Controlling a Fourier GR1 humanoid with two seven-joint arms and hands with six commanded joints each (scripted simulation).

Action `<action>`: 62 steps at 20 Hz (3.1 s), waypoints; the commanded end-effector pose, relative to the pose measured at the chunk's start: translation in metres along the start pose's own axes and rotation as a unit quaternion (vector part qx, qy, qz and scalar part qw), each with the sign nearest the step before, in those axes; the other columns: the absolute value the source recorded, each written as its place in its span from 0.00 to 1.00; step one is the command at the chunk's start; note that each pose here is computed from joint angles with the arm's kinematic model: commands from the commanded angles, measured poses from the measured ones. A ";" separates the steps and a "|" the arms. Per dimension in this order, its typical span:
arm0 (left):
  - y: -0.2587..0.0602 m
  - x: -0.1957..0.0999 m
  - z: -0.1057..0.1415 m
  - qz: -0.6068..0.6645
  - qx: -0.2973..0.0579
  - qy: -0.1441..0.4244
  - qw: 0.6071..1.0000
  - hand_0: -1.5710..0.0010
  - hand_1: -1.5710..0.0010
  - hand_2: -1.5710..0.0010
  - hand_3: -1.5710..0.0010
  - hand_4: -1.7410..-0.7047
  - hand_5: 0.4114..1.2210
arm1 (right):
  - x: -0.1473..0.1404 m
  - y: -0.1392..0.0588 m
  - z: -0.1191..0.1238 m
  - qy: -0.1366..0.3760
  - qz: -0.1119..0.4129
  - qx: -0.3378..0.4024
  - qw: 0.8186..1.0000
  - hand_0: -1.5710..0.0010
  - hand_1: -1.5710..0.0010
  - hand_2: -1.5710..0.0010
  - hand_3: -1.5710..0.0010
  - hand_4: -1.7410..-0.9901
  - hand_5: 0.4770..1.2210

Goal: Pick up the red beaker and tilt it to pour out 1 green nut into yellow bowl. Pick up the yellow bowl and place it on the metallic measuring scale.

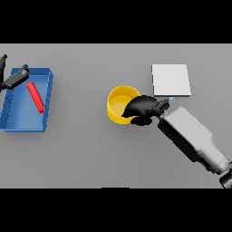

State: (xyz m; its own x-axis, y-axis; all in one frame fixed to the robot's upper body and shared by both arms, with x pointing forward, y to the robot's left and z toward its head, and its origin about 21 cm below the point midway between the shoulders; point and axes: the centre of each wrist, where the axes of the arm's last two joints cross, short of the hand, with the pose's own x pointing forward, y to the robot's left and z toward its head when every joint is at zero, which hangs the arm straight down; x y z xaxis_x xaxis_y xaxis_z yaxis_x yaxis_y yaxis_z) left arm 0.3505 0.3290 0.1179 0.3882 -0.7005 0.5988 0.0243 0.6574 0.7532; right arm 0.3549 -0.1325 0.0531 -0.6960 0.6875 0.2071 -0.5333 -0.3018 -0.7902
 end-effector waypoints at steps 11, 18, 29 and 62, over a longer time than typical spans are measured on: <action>-0.003 0.004 0.003 -0.005 -0.003 -0.008 1.000 1.00 1.00 1.00 1.00 0.91 0.38 | 0.005 -0.050 0.051 0.026 0.016 -0.046 0.998 0.01 0.01 0.02 0.15 0.02 1.00; -0.001 0.005 0.000 -0.010 0.004 -0.010 1.000 1.00 1.00 1.00 1.00 0.91 0.39 | 0.009 -0.071 0.071 0.047 0.023 -0.067 0.996 0.00 0.00 0.00 0.21 0.03 1.00; 0.002 0.015 0.013 -0.008 0.003 0.005 1.000 1.00 1.00 1.00 1.00 0.89 0.43 | -0.070 -0.078 0.095 0.165 -0.015 -0.120 0.979 0.00 0.00 0.00 0.23 0.03 1.00; -0.001 0.014 0.003 -0.010 0.001 0.019 1.000 1.00 1.00 1.00 1.00 0.90 0.40 | -0.145 -0.031 0.063 0.230 -0.107 -0.086 0.963 0.87 0.88 0.79 0.68 0.49 0.39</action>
State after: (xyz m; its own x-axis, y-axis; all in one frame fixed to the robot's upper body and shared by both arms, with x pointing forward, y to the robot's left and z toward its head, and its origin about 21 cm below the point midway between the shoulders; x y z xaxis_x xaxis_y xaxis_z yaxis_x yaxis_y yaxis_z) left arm 0.3531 0.3179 0.1261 0.4222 -0.7027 0.5726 0.0301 0.6422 0.7659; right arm 0.4419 -0.2643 0.0838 -0.2706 0.9539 0.1299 -0.5262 -0.0335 -0.8497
